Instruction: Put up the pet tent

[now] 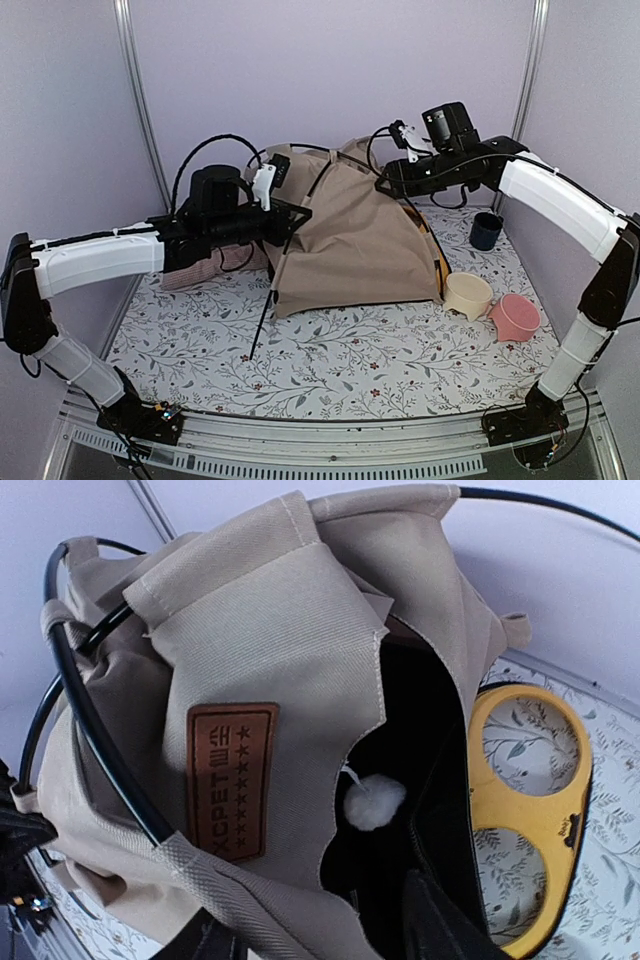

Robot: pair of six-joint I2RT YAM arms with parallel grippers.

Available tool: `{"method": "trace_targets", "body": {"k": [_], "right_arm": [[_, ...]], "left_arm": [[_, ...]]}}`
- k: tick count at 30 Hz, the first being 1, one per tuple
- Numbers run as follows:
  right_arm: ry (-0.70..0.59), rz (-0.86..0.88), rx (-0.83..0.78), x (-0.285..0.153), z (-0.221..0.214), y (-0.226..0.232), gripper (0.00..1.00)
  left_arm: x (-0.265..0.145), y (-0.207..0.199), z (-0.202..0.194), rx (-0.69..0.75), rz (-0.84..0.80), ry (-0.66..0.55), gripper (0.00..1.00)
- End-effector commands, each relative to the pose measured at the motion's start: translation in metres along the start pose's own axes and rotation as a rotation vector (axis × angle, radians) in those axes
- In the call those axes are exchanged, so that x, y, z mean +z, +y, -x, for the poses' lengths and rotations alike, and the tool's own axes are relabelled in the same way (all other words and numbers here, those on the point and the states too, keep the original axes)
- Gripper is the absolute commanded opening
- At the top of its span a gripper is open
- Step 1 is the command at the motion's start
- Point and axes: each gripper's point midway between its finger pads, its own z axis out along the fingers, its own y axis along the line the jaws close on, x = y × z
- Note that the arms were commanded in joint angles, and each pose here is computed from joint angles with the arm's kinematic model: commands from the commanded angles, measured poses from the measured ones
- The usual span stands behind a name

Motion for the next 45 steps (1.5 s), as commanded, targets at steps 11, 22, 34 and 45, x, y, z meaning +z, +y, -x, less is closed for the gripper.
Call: {"method": "trace_targets", "body": {"k": [11,22,34,45], "right_arm": [[-0.388,0.137,0.037,-0.145,0.038,0.027,0.88],[-0.249,0.541,0.066,-0.127,-0.047,0.129,0.83],[-0.073,0.699,0.198,-0.049,-0.134,0.195,0.67],[-0.009,0.679,0.231,-0.003,-0.158,0.211,0.48]], "left_arm": [[0.024,-0.021,0.033,-0.109,-0.011,-0.002,0.00],[0.034,-0.027,0.048,-0.177,-0.026,-0.012,0.00],[0.048,-0.043,0.062,-0.236,-0.084,-0.024,0.00],[0.055,-0.051,0.072,-0.233,-0.118,-0.031,0.00]]}}
